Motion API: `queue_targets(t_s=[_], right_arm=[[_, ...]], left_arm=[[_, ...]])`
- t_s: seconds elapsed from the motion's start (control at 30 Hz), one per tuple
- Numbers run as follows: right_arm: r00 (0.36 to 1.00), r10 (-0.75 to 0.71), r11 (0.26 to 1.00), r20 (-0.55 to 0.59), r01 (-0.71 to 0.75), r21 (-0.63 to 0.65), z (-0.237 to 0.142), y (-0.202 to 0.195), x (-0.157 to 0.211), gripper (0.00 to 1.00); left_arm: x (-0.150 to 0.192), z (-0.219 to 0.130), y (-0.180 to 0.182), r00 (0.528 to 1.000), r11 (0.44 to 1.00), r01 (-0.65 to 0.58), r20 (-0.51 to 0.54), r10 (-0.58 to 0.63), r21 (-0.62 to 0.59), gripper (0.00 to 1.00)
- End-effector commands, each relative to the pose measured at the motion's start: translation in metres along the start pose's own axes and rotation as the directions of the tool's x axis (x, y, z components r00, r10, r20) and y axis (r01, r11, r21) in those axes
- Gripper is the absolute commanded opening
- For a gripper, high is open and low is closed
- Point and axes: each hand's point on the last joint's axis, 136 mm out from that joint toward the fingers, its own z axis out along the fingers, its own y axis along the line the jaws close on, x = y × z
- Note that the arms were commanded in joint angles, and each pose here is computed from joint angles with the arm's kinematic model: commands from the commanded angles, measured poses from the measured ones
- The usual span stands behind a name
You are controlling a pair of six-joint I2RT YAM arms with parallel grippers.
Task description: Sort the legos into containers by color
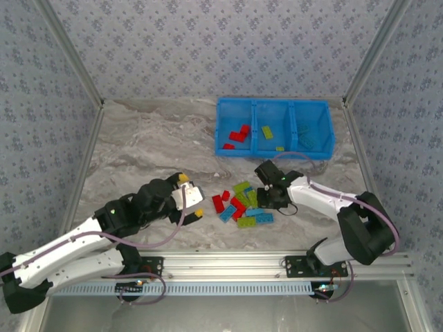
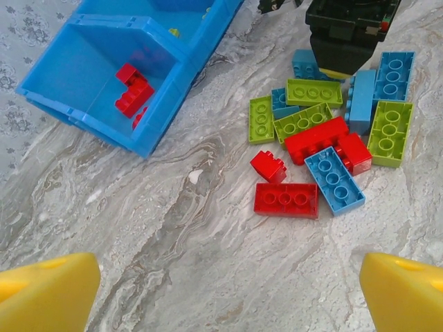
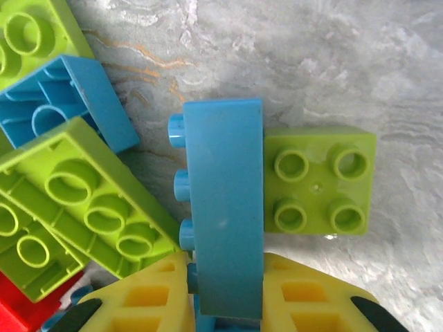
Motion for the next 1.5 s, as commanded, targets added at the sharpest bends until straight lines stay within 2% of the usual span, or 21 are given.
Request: queue_targets(t_s=[0.0, 0.1, 0.2, 0.3, 0.37, 0.43, 0.57, 0.7, 0.8, 0.87, 0.97, 1.13, 1.23, 1.33, 1.47], right_arm=[[0.997, -0.014, 0.999, 0.072, 0.012, 0.031, -0.033, -0.002, -0.01, 0.21], [0.982, -0.001, 0.999, 0.186, -0.006, 0.041, -0.068, -0.007, -0.029, 0.19], [0.948, 0.062, 0.994, 0.311, -0.088, 0.068, -0.101, -0.024, -0.06, 0.18], [0.901, 0.16, 0.977, 0.403, -0.203, 0.067, -0.12, -0.056, -0.102, 0.18], [0.857, 0.255, 0.957, 0.448, -0.291, 0.012, -0.124, -0.08, -0.137, 0.18], [0.829, 0.313, 0.937, 0.464, -0.35, -0.006, -0.119, -0.103, -0.169, 0.18], [0.819, 0.38, 0.905, 0.43, -0.425, 0.011, -0.099, -0.141, -0.226, 0.18], [0.822, 0.433, 0.878, 0.369, -0.477, 0.032, -0.068, -0.166, -0.254, 0.22], [0.834, 0.451, 0.873, 0.317, -0.487, 0.039, -0.055, -0.173, -0.261, 0.34], [0.844, 0.439, 0.878, 0.307, -0.475, 0.05, -0.058, -0.172, -0.261, 0.41], [0.835, 0.434, 0.878, 0.338, -0.476, 0.045, -0.075, -0.171, -0.253, 0.46], [0.793, 0.455, 0.874, 0.405, -0.485, -0.031, -0.115, -0.156, -0.209, 0.48], [0.805, 0.412, 0.901, 0.426, -0.429, -0.059, -0.136, -0.131, -0.168, 0.51], [0.833, 0.35, 0.933, 0.428, -0.35, -0.083, -0.144, -0.099, -0.123, 0.54], [0.916, 0.26, 0.965, 0.307, -0.236, -0.114, -0.117, -0.057, -0.069, 0.57]], left_arm=[[-0.005, -0.004, 0.002, 0.999, 1.0, -0.006, 0.039, 0.006, -0.007, 0.98], [-0.01, -0.008, -0.002, 0.997, 1.0, -0.008, 0.076, 0.006, 0.022, 0.99], [-0.015, -0.011, -0.006, 0.994, 0.999, -0.003, 0.113, -0.003, 0.052, 0.99], [-0.015, -0.012, -0.008, 0.992, 0.998, 0.003, 0.124, -0.012, 0.07, 0.99], [-0.013, -0.011, -0.008, 0.994, 0.997, 0.001, 0.112, -0.01, 0.075, 0.99], [-0.01, -0.011, -0.008, 0.995, 0.997, -0.001, 0.096, -0.006, 0.073, 0.99], [-0.007, -0.011, -0.006, 0.998, 0.998, -0.001, 0.07, -0.004, 0.064, 0.99], [-0.005, -0.011, -0.005, 0.998, 0.998, 0.005, 0.064, -0.009, 0.057, 0.99], [-0.003, -0.01, -0.001, 0.998, 0.999, 0.013, 0.058, -0.015, 0.032, 0.99], [-0.005, -0.01, 0.004, 0.997, 0.999, 0.047, 0.063, -0.047, 0.01, 0.99], [-0.018, -0.013, 0.012, 0.982, 0.989, 0.146, 0.119, -0.145, 0.003, 0.99], [-0.049, -0.025, 0.032, 0.922, 0.942, 0.335, 0.206, -0.327, -0.002, 0.99], [-0.062, -0.026, 0.031, 0.881, 0.904, 0.424, 0.207, -0.426, 0.058, 0.99], [-0.069, -0.026, 0.018, 0.878, 0.899, 0.415, 0.198, -0.435, 0.138, 0.99], [-0.065, -0.026, -0.005, 0.943, 0.94, 0.256, 0.154, -0.294, 0.226, 0.99]])
